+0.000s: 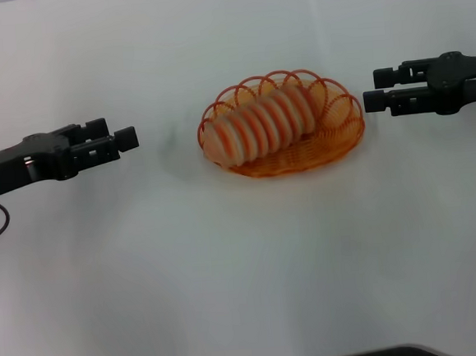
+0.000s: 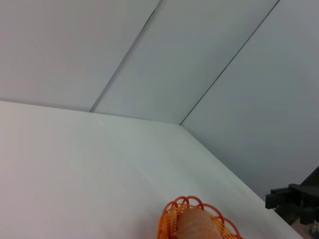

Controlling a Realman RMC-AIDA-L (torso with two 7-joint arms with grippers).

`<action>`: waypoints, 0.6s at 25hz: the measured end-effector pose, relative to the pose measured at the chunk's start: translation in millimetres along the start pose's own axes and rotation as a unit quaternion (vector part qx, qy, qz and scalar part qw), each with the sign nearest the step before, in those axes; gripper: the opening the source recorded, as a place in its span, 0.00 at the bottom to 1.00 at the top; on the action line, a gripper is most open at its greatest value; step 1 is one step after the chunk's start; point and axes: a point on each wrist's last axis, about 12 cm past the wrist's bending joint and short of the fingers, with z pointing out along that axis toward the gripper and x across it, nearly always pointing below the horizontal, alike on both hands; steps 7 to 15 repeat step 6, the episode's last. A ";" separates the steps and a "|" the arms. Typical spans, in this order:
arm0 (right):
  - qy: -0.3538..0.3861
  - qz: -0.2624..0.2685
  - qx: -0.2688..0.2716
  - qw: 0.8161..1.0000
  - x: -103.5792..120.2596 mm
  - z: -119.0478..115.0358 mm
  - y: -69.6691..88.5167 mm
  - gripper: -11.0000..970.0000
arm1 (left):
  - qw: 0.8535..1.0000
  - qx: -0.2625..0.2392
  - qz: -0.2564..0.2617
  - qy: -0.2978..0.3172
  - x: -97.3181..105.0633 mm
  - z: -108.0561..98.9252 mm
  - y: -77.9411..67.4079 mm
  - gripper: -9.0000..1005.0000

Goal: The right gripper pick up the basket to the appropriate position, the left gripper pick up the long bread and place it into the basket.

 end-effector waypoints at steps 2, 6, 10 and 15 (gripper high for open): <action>0.000 0.000 -0.001 1.000 -0.4 0.5 0.2 0.71 | 1.000 0.001 0.000 0.000 -0.4 0.5 -0.1 0.87; 0.000 0.001 -0.002 1.000 -0.4 0.8 0.3 0.71 | 1.000 0.002 0.002 0.000 -1.8 1.7 -0.4 0.87; 0.000 0.001 -0.002 1.000 -0.4 0.8 0.3 0.71 | 1.000 0.002 0.002 0.000 -1.8 1.7 -0.4 0.87; 0.000 0.001 -0.002 1.000 -0.4 0.8 0.3 0.71 | 1.000 0.002 0.002 0.000 -1.8 1.7 -0.4 0.87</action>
